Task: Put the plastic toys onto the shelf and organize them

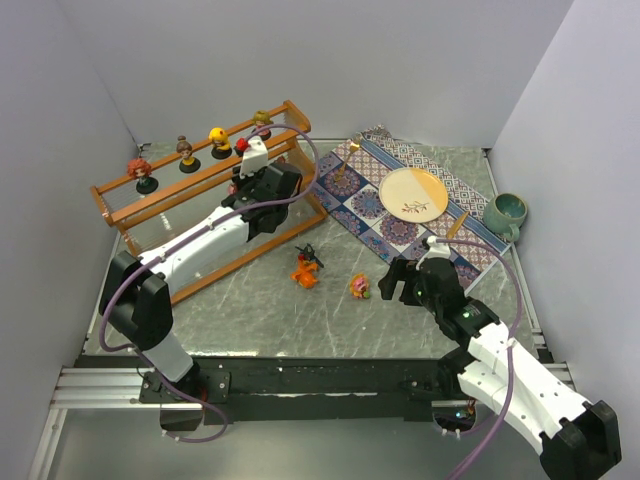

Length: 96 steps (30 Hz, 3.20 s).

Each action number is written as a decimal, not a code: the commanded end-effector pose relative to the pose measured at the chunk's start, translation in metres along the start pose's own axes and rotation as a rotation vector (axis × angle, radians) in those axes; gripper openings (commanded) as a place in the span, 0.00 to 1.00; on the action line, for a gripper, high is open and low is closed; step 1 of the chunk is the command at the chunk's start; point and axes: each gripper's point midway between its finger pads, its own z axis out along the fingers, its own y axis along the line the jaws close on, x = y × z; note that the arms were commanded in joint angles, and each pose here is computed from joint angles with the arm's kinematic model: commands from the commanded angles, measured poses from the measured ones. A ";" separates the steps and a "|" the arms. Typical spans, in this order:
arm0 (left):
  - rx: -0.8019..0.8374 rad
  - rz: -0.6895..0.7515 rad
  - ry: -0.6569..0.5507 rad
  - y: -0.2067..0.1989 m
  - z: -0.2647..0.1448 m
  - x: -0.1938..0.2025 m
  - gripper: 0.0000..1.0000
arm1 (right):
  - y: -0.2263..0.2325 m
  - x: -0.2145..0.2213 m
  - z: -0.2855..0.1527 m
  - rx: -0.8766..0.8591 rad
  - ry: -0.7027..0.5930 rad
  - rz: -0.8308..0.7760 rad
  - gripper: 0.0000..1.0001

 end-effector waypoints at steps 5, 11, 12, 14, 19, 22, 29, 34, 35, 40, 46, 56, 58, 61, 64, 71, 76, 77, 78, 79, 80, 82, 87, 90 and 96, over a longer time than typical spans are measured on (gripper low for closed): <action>0.001 -0.053 -0.007 0.003 -0.002 -0.007 0.22 | 0.001 -0.011 0.000 0.014 -0.028 0.010 0.99; 0.010 -0.070 0.006 0.004 -0.005 -0.005 0.27 | 0.001 -0.010 0.000 0.014 -0.024 0.010 0.99; 0.011 -0.075 0.006 0.005 -0.005 -0.005 0.27 | 0.001 -0.010 0.000 0.015 -0.023 0.009 0.99; 0.013 -0.084 0.006 0.005 -0.006 -0.006 0.31 | 0.001 -0.011 0.000 0.014 -0.026 0.011 0.99; 0.010 -0.101 0.005 0.009 -0.008 -0.009 0.44 | 0.001 -0.011 0.000 0.015 -0.028 0.009 0.99; 0.021 -0.118 0.007 0.008 -0.010 -0.011 0.51 | 0.001 -0.012 -0.001 0.013 -0.031 0.010 0.99; 0.084 -0.176 0.039 0.000 -0.027 -0.025 0.67 | 0.001 -0.015 -0.003 0.017 -0.040 0.000 0.99; 0.210 -0.193 0.071 -0.027 -0.064 -0.025 0.78 | 0.002 -0.015 -0.002 0.015 -0.034 -0.009 0.99; 0.223 -0.210 0.080 -0.031 -0.070 -0.024 0.81 | 0.002 -0.016 -0.002 0.015 -0.034 -0.008 0.99; 0.350 -0.210 0.192 -0.064 -0.117 0.006 0.83 | 0.004 -0.018 -0.003 0.009 -0.039 -0.004 0.98; 0.489 -0.133 0.349 -0.100 -0.163 0.070 0.83 | 0.006 -0.013 0.000 -0.001 -0.015 0.000 0.98; 0.532 -0.090 0.418 -0.094 -0.184 0.107 0.83 | 0.044 0.012 0.013 -0.236 0.086 -0.004 0.93; 0.525 -0.095 0.415 -0.088 -0.183 0.108 0.83 | 0.051 0.015 0.018 -0.280 0.104 -0.005 0.93; 0.512 -0.101 0.412 -0.081 -0.181 0.108 0.83 | 0.056 0.018 0.025 -0.324 0.123 0.025 0.91; 0.509 -0.103 0.411 -0.075 -0.181 0.109 0.83 | 0.064 0.020 0.029 -0.407 0.132 0.075 0.90; 0.516 -0.105 0.406 -0.068 -0.181 0.108 0.83 | 0.072 0.038 0.031 -0.529 0.174 0.104 0.88; 0.527 -0.092 0.401 -0.067 -0.182 0.106 0.83 | 0.075 0.037 0.036 -0.549 0.168 0.095 0.88; 0.526 -0.089 0.399 -0.067 -0.181 0.106 0.83 | 0.075 0.038 0.037 -0.550 0.169 0.089 0.87; 0.527 -0.089 0.401 -0.067 -0.181 0.106 0.83 | 0.075 0.038 0.039 -0.546 0.173 0.089 0.87; 0.529 -0.085 0.399 -0.067 -0.181 0.105 0.83 | 0.075 0.038 0.040 -0.549 0.173 0.087 0.87; 0.532 -0.084 0.401 -0.068 -0.182 0.105 0.83 | 0.077 0.037 0.041 -0.554 0.173 0.081 0.87; 0.534 -0.080 0.401 -0.068 -0.183 0.106 0.83 | 0.078 0.041 0.043 -0.555 0.198 0.075 0.87; 0.534 -0.084 0.399 -0.064 -0.182 0.105 0.83 | 0.090 0.047 0.040 -0.593 0.228 0.082 0.86; 0.537 -0.085 0.398 -0.063 -0.182 0.105 0.83 | 0.097 0.051 0.038 -0.606 0.231 0.078 0.86; 0.564 -0.081 0.419 -0.071 -0.185 0.111 0.83 | 0.098 0.053 0.040 -0.558 0.236 0.066 0.86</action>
